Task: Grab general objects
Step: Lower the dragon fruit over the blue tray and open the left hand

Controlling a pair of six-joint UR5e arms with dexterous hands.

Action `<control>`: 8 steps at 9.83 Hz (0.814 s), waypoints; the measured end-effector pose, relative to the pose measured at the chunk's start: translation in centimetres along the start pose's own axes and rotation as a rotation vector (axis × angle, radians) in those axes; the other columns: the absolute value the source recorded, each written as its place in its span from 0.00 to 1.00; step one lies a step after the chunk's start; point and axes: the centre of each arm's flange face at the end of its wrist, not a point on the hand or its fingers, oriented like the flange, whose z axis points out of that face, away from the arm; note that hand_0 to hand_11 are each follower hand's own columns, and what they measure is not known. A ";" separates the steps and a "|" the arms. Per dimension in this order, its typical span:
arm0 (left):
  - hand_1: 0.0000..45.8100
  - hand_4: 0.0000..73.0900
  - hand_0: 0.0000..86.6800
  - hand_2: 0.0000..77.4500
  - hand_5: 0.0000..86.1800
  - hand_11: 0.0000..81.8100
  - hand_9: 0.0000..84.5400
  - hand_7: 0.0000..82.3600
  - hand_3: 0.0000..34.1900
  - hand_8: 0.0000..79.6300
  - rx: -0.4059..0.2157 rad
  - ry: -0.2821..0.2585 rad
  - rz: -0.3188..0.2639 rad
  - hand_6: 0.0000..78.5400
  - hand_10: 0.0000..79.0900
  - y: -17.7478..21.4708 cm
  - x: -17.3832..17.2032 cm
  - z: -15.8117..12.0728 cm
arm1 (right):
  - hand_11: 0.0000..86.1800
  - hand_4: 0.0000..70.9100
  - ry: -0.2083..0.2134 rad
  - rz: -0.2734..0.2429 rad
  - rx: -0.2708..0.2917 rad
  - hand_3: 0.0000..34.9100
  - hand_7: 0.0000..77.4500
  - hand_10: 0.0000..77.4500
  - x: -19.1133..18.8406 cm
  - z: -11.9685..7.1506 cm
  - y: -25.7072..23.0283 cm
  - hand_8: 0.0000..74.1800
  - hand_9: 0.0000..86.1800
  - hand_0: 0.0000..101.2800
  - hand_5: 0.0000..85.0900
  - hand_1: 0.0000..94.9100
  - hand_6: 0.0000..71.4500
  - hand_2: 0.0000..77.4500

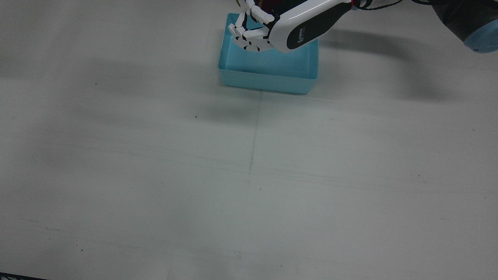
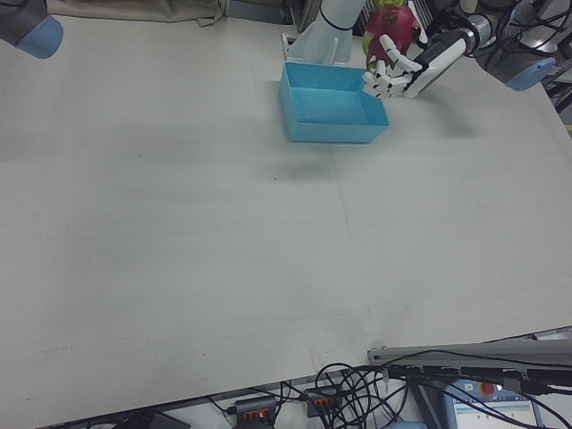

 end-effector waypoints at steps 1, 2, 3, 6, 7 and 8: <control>0.00 0.92 0.93 0.00 0.28 0.33 0.37 0.74 0.00 0.33 -0.005 -0.012 -0.007 0.32 0.18 0.4 -0.8 0.2 | 0.01 0.00 0.000 0.000 0.000 0.00 0.00 0.00 0.0 0.0 0.0 0.00 0.01 0.00 0.87 0.06 0.00 0.02; 0.00 0.92 0.93 0.00 0.28 0.33 0.37 0.74 0.00 0.33 -0.009 -0.026 -0.013 0.32 0.18 0.7 -1.7 0.3 | 0.01 0.00 0.000 0.000 -0.001 0.00 0.00 0.00 0.0 0.0 0.0 0.00 0.01 0.00 0.87 0.06 0.00 0.02; 0.00 0.92 0.93 0.00 0.28 0.33 0.37 0.74 0.00 0.33 -0.014 -0.038 -0.019 0.31 0.18 1.0 -2.5 0.3 | 0.01 0.00 0.000 0.000 0.000 0.00 0.00 0.00 0.0 0.0 0.0 0.00 0.01 0.00 0.87 0.06 0.00 0.02; 0.00 0.92 0.69 0.00 0.27 0.29 0.25 0.66 0.00 0.23 -0.048 -0.084 -0.050 0.24 0.18 2.1 -5.7 0.4 | 0.01 0.00 0.000 0.000 0.001 0.00 0.00 0.00 0.0 0.0 -0.1 0.00 0.01 0.00 0.87 0.06 0.00 0.02; 0.00 0.92 0.58 0.01 0.27 0.16 0.14 0.56 0.00 0.09 -0.054 -0.092 -0.056 0.11 0.18 2.3 -6.3 0.4 | 0.01 0.00 0.000 0.001 0.001 0.00 0.00 0.00 0.0 0.0 -0.1 0.00 0.01 0.00 0.87 0.06 0.00 0.02; 0.00 0.92 0.58 0.01 0.27 0.16 0.14 0.56 0.00 0.09 -0.060 -0.094 -0.060 0.11 0.18 2.6 -6.5 0.5 | 0.01 0.00 0.000 0.000 0.001 0.00 0.00 0.00 0.0 0.0 0.0 0.00 0.01 0.00 0.87 0.06 0.00 0.02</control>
